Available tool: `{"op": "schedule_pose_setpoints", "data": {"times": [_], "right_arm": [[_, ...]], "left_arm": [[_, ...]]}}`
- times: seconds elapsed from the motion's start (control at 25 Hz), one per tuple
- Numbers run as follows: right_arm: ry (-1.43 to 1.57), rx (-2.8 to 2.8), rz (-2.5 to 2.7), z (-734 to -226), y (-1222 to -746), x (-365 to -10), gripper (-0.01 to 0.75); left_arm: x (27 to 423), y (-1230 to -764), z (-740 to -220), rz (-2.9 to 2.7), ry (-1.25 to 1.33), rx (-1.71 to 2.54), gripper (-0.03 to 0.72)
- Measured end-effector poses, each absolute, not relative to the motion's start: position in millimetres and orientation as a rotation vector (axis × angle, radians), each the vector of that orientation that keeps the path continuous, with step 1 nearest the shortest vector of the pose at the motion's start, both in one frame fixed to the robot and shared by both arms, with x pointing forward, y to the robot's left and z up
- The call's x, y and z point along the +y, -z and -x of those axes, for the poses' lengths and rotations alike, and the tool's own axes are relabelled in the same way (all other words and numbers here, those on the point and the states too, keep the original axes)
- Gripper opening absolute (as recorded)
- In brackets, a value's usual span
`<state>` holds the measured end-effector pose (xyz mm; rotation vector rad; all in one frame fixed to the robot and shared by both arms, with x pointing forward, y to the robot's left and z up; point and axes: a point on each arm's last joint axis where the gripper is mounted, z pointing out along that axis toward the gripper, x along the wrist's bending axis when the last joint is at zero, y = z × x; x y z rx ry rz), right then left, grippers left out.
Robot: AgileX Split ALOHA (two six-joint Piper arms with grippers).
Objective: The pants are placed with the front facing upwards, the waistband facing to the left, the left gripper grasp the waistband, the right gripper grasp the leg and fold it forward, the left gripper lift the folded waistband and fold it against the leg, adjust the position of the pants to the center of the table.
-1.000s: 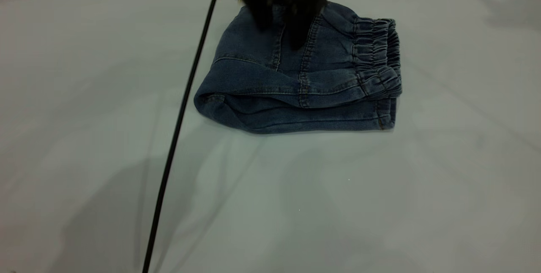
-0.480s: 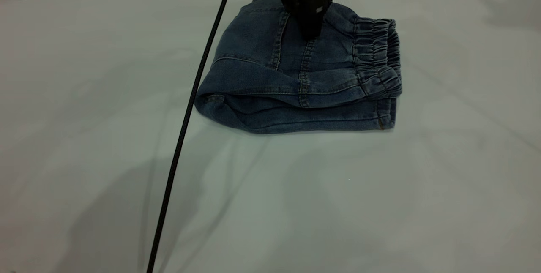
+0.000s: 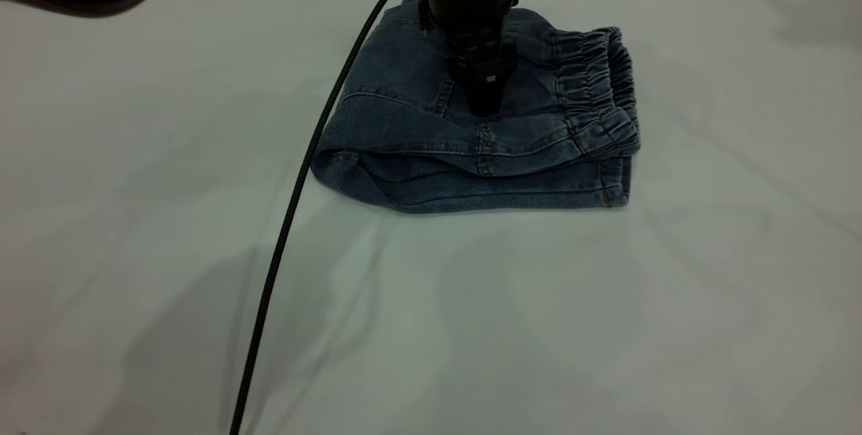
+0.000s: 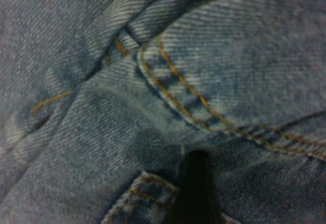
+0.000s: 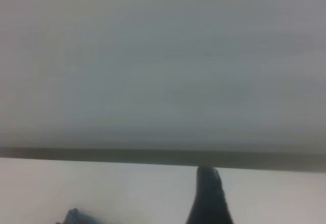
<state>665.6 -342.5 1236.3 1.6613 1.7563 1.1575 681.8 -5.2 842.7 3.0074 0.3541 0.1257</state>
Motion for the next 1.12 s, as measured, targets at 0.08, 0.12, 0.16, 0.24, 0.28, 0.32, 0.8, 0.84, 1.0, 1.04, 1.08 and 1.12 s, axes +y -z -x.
{"op": "schedule_pose_setpoints", "data": {"times": [0.08,0.12,0.16,0.24,0.28,0.32,0.8,0.84,1.0,1.04,1.08,1.12], "right_arm": [[-1.157,1.758,-1.659,-665.6,-1236.3,-342.5,0.437],[-1.157,1.758,-1.659,-665.6,-1236.3,-342.5,0.437],[-1.157,1.758,-1.659,-665.6,-1236.3,-342.5,0.437],[-1.155,1.759,-1.656,-665.6,-1236.3,-342.5,0.437],[-1.153,1.762,-1.652,-665.6,-1236.3,-342.5,0.437],[-1.153,1.762,-1.652,-665.6,-1236.3,-342.5,0.437],[-1.153,1.762,-1.651,-665.5,-1236.3,-342.8,0.437],[-1.153,1.762,-1.651,-665.5,-1236.3,-342.8,0.437],[-1.153,1.762,-1.651,-665.5,-1236.3,-342.8,0.437],[-1.153,1.762,-1.651,-665.5,-1236.3,-342.8,0.437],[-1.153,1.762,-1.651,-665.5,-1236.3,-342.8,0.437],[-1.153,1.762,-1.651,-665.5,-1236.3,-342.8,0.437]], "left_arm": [[-5.5,-840.4,-681.6,-2.991,-0.115,0.449,0.540],[-5.5,-840.2,-681.6,-2.980,-0.111,0.508,0.535],[-5.5,-839.5,-681.5,-2.970,-0.106,0.560,0.527],[-5.5,-839.1,-681.4,-2.939,-0.095,0.699,0.516],[-5.3,-839.1,-681.2,-2.922,-0.089,0.770,0.509],[-5.2,-838.9,-681.0,-2.907,-0.082,0.828,0.505],[-4.2,-837.7,-680.5,-2.637,-0.039,1.485,0.486],[-4.2,-837.7,-680.5,-2.618,-0.037,1.518,0.486],[-5.7,-837.8,-679.5,-2.541,-0.002,1.629,0.486],[-6.0,-837.8,-679.3,-2.528,0.013,1.640,0.486],[-7.0,-837.9,-678.6,-2.521,0.032,1.644,0.486],[-7.7,-837.9,-677.9,-2.516,0.048,1.647,0.486]]}}
